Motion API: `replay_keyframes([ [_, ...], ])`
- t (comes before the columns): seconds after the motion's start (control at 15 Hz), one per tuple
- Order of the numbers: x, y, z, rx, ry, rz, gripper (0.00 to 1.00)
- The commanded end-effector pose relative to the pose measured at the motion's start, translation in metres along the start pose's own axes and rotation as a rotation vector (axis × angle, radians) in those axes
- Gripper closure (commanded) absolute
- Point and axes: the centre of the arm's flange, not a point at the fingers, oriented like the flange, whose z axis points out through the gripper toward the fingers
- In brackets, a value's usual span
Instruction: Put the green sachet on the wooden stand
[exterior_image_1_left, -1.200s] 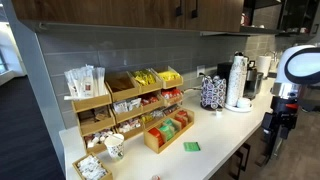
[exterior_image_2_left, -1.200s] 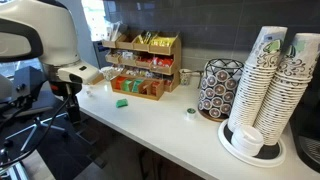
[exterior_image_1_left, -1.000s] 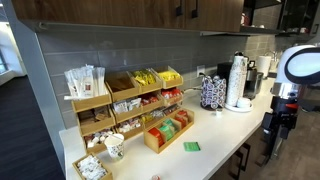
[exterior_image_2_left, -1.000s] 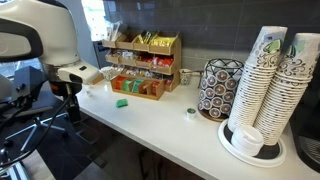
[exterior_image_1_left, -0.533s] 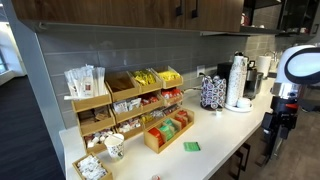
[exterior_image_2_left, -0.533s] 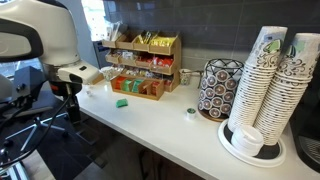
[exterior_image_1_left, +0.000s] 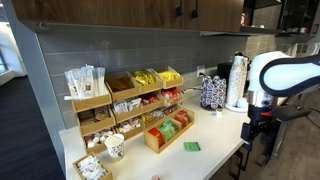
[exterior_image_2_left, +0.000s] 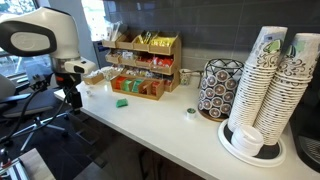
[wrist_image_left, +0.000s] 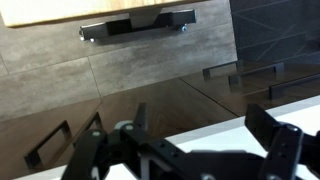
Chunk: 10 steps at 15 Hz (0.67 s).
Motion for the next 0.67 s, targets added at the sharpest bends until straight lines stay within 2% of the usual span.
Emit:
replay_keyframes([
  [0.0,0.048,-0.072,0.011,-0.051,0.043,0.000,0.00],
  [0.27,0.078,-0.126,0.012,-0.065,0.114,0.039,0.00],
  [0.33,0.083,-0.132,0.013,-0.077,0.112,0.054,0.00],
  [0.4,0.059,-0.117,0.010,-0.069,0.120,0.020,0.00],
  [0.6,0.075,-0.128,0.013,-0.067,0.109,0.038,0.00],
])
